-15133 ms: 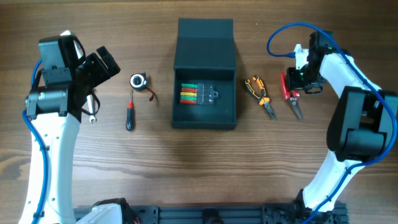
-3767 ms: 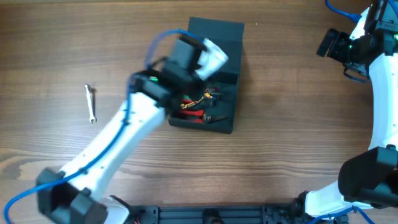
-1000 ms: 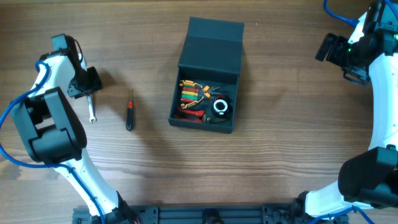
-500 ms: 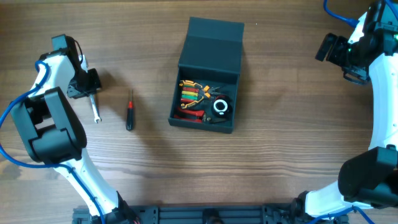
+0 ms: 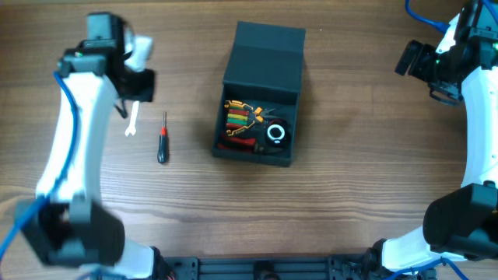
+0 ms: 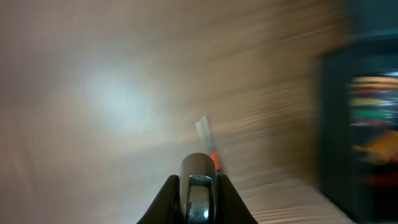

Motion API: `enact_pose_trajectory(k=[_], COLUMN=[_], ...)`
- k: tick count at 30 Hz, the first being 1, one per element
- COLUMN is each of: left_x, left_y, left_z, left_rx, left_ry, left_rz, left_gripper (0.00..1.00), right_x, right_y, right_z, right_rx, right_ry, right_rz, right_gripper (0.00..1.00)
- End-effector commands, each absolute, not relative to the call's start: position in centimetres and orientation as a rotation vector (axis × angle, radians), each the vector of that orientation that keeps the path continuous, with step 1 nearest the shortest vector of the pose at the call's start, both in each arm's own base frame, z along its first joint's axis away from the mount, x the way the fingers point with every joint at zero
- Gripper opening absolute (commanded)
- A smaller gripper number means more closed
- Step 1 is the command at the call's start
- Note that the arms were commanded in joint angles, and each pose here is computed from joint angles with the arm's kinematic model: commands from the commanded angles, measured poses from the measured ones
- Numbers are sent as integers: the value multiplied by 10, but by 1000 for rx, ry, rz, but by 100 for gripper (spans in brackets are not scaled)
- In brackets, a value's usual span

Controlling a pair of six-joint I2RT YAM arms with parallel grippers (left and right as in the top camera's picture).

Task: Pack container
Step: 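Lower the silver wrench into the box and release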

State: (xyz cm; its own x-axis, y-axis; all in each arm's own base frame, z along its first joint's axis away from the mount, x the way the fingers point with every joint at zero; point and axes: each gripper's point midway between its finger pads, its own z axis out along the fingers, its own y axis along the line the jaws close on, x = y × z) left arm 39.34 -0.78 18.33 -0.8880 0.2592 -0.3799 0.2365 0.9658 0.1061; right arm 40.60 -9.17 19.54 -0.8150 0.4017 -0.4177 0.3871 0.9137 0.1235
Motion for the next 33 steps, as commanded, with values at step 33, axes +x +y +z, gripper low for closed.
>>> enact_pose_trajectory(k=[33], left_x=[274], left_y=[-285], left_z=[54], left_rx=[2275], left_ry=[2074], left_rz=[-159], left_gripper=[15], right_x=[405], right_y=[-92], right_z=[194], right_rx=[592], right_ry=[2624], right_rz=[40], right_gripper=[100])
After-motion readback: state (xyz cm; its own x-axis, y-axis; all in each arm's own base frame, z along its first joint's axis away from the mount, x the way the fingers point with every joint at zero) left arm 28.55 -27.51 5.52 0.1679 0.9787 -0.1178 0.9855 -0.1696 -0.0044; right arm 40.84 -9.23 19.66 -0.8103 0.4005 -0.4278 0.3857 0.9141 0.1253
